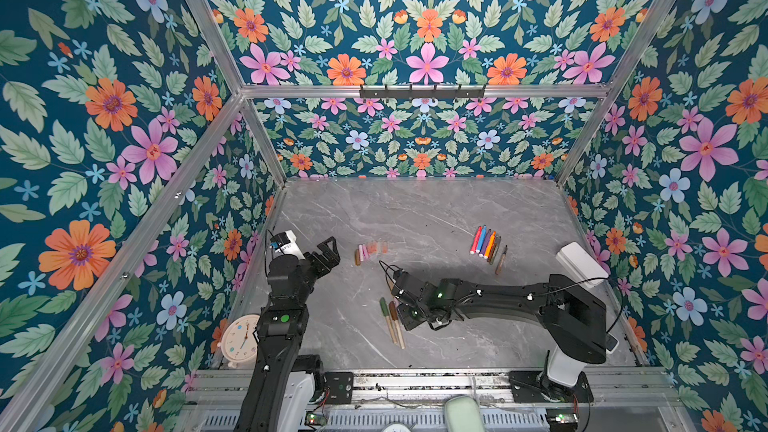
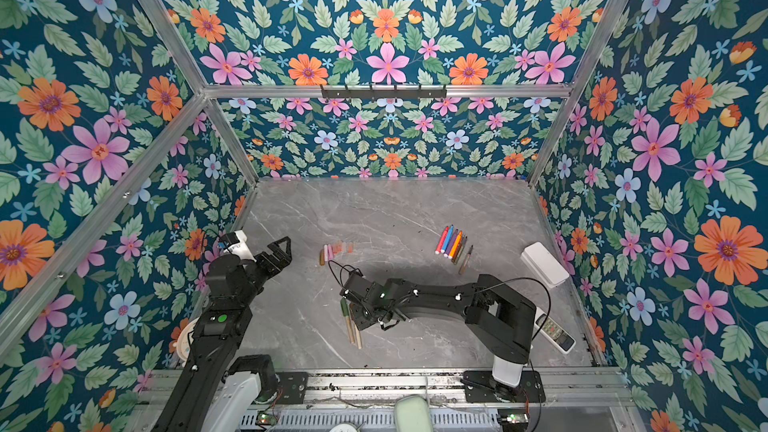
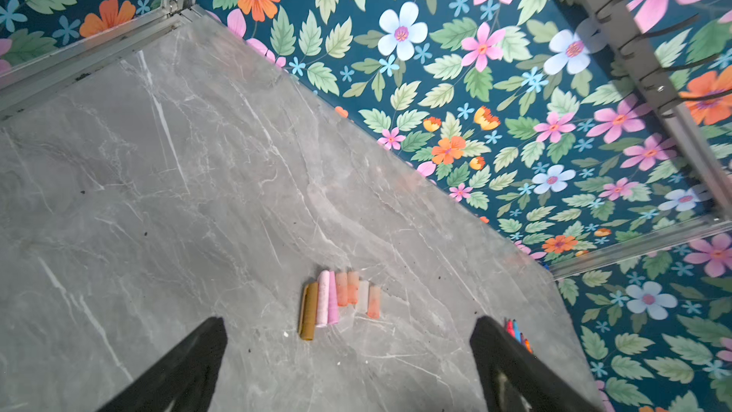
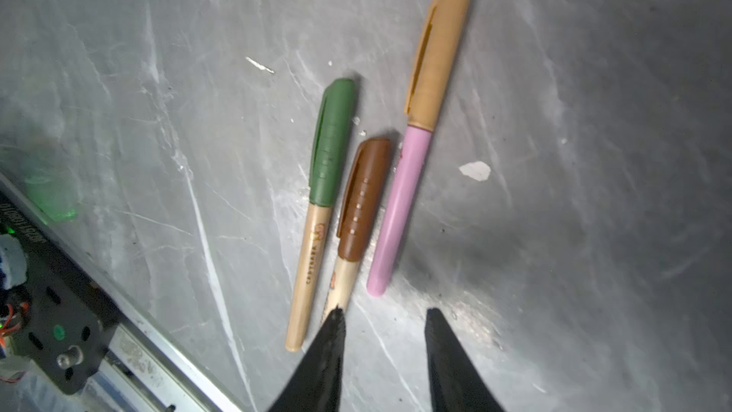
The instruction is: Open the pen caps
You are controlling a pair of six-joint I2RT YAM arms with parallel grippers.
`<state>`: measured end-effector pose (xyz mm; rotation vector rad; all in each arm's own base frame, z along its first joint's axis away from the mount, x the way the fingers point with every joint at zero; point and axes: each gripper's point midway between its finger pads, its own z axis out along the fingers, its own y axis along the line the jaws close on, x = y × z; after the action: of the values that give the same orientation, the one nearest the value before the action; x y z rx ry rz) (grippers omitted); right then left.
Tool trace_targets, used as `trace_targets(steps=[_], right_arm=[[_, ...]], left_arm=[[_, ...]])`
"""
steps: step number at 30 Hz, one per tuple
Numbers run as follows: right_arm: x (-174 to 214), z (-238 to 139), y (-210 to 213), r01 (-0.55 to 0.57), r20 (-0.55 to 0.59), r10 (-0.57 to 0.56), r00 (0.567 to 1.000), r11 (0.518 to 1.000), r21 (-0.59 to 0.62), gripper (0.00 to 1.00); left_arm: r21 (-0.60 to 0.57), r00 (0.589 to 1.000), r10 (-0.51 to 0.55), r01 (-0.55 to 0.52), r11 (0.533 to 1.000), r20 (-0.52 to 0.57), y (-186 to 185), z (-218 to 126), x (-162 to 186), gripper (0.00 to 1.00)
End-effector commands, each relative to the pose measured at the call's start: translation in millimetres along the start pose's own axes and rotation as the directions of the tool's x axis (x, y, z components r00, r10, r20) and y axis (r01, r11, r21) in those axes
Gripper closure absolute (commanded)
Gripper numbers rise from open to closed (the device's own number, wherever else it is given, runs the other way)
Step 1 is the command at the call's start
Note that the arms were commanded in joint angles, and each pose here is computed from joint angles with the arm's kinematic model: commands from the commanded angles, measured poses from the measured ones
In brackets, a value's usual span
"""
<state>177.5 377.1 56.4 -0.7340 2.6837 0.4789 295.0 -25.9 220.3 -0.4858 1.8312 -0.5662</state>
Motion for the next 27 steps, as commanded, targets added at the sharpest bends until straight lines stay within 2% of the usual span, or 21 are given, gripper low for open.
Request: trace_targets(steps=[1, 3, 6, 8, 10, 12, 15, 17, 20, 21, 24, 27], right_arm=[[-3, -1, 1, 0.036, -0.003, -0.036, 0.999, 0.999, 0.011, 0.64], [-4, -2, 1, 0.053, -0.003, -0.053, 0.999, 0.999, 0.014, 0.64], [-5, 0, 0, 0.081, -0.017, -0.080, 0.997, 0.996, 0.032, 0.64], [-7, -1, -5, 0.092, -0.033, -0.090, 0.995, 0.993, 0.077, 0.64], [-8, -2, -10, 0.100, -0.048, -0.095, 0.994, 0.988, 0.115, 0.64], [-9, -2, -10, 0.108, -0.057, -0.101, 0.993, 0.986, 0.125, 0.64], [-11, 3, -4, 0.129, -0.092, -0.119, 0.989, 0.986, 0.109, 0.64], [-11, 7, -1, 0.132, -0.117, -0.120, 0.986, 0.986, 0.102, 0.65], [-7, 19, -5, 0.108, -0.159, -0.091, 0.983, 0.989, 0.104, 0.66], [-6, 23, -7, 0.101, -0.170, -0.082, 0.982, 0.989, 0.108, 0.67], [-6, 27, -13, 0.100, -0.185, -0.073, 0.980, 0.985, 0.142, 0.69], [-6, 29, -18, 0.088, -0.195, -0.055, 0.979, 0.983, 0.163, 0.71]], left_arm=[[0.050, 1.000, -0.014, 0.013, 0.999, 0.005, -13, -10, -4, 0.00], [0.088, 0.999, 0.040, -0.039, 0.995, -0.010, -27, -18, -9, 0.00], [0.050, 0.987, 0.154, -0.152, 0.987, -0.045, -36, -34, -22, 0.00], [0.036, 0.964, 0.253, -0.251, 0.967, -0.085, -43, -45, -30, 0.00], [0.029, 0.942, 0.307, -0.306, 0.952, -0.133, -48, -52, -32, 0.00], [0.053, 0.939, 0.310, -0.306, 0.951, -0.149, -54, -55, -30, 0.00], [0.106, 0.949, 0.250, -0.233, 0.967, -0.195, -68, -65, -25, 0.00], [0.138, 0.943, 0.271, -0.247, 0.959, -0.193, -74, -73, -25, 0.00], [0.108, 0.932, 0.323, -0.308, 0.945, -0.166, -62, -78, -20, 0.03], [0.085, 0.938, 0.308, -0.298, 0.951, -0.157, -56, -78, -18, 0.03], [0.134, 0.940, 0.304, -0.285, 0.949, -0.155, -56, -78, -5, 0.04], [0.100, 0.948, 0.291, -0.279, 0.955, -0.132, -47, -77, -4, 0.05]])
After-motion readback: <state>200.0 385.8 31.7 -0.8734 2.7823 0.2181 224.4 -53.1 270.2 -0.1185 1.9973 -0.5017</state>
